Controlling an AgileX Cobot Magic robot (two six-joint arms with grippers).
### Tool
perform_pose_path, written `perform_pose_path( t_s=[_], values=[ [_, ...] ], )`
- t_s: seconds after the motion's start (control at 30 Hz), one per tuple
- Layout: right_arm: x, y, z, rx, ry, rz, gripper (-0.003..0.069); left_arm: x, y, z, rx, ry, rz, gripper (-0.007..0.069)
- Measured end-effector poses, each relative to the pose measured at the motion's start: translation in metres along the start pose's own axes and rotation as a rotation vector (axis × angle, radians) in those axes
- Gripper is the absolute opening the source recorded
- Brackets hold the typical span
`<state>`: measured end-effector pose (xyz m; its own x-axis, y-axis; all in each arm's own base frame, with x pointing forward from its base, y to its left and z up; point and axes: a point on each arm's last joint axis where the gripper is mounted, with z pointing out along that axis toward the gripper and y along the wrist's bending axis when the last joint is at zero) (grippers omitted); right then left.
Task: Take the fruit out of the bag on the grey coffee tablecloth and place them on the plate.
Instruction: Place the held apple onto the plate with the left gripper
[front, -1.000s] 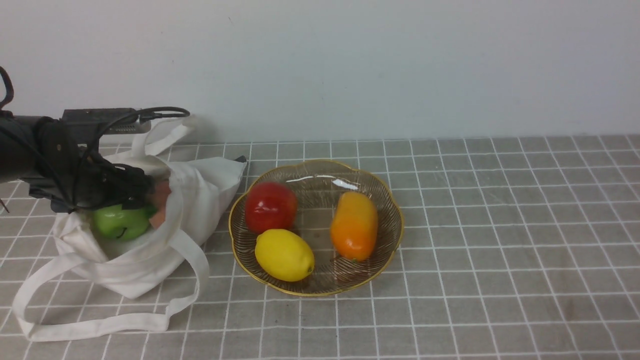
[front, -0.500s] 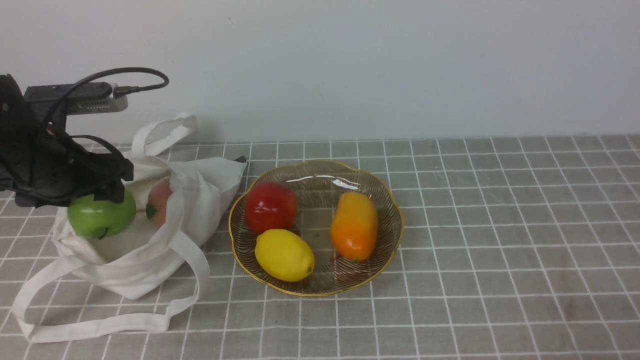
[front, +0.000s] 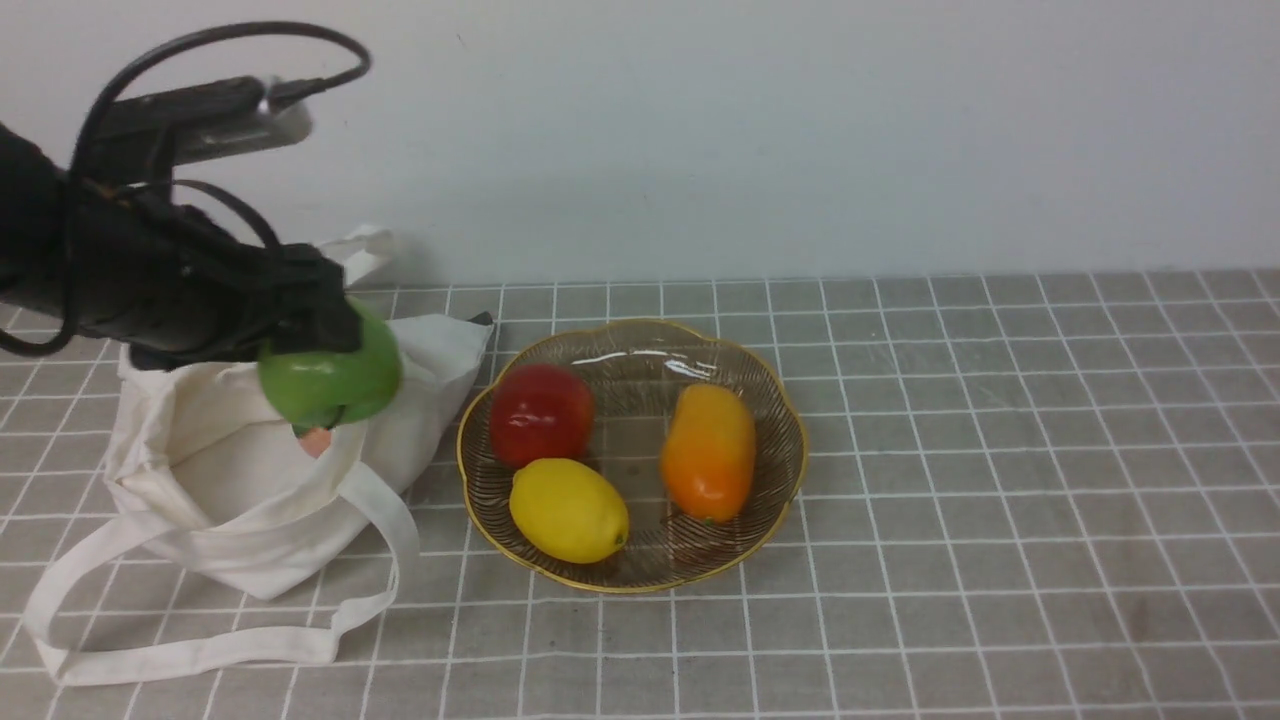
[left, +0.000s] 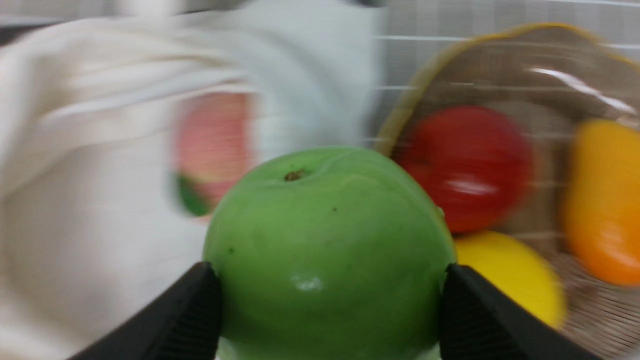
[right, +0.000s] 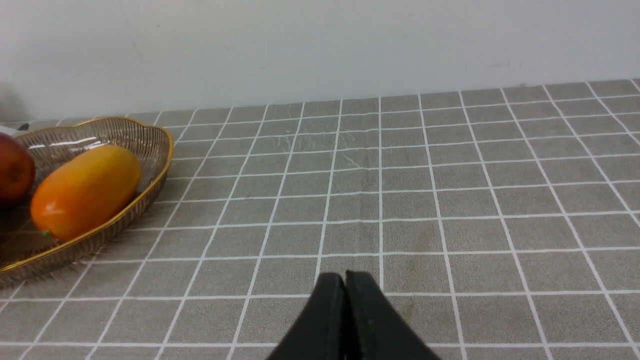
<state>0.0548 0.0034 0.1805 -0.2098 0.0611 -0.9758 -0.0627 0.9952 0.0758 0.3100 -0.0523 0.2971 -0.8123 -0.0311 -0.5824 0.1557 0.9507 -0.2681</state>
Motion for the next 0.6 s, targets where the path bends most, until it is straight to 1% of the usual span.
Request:
perform_pose_path(
  t_s=[0.07, 0.13, 0.17, 0.23, 0.3, 0.37, 0.5, 0.6],
  values=[
    [0.000, 0.000, 0.000, 0.000, 0.000, 0.000, -0.0015, 0.002, -0.027, 0.006, 0.094, -0.012, 0.051, 0.0506],
    [0.000, 0.000, 0.000, 0.000, 0.000, 0.000, -0.0015, 0.003, -0.042, 0.011, 0.136, -0.017, 0.087, 0.0506],
    [0.000, 0.000, 0.000, 0.000, 0.000, 0.000, -0.0015, 0.005, -0.061, 0.021, 0.185, -0.026, 0.113, 0.0506],
    [0.000, 0.000, 0.000, 0.000, 0.000, 0.000, -0.0015, 0.008, -0.078, 0.034, 0.223, -0.030, 0.138, 0.0505],
    [0.000, 0.000, 0.000, 0.000, 0.000, 0.000, -0.0015, 0.011, -0.092, 0.057, 0.232, -0.043, 0.165, 0.0505],
    [0.000, 0.000, 0.000, 0.000, 0.000, 0.000, -0.0015, 0.014, -0.099, 0.072, 0.225, -0.058, 0.187, 0.0505],
    [0.000, 0.000, 0.000, 0.000, 0.000, 0.000, -0.0015, 0.017, -0.100, 0.102, 0.180, -0.100, 0.192, 0.0501],
    [0.000, 0.000, 0.000, 0.000, 0.000, 0.000, -0.0015, 0.018, -0.098, 0.110, 0.165, -0.101, 0.187, 0.0498]
  ],
)
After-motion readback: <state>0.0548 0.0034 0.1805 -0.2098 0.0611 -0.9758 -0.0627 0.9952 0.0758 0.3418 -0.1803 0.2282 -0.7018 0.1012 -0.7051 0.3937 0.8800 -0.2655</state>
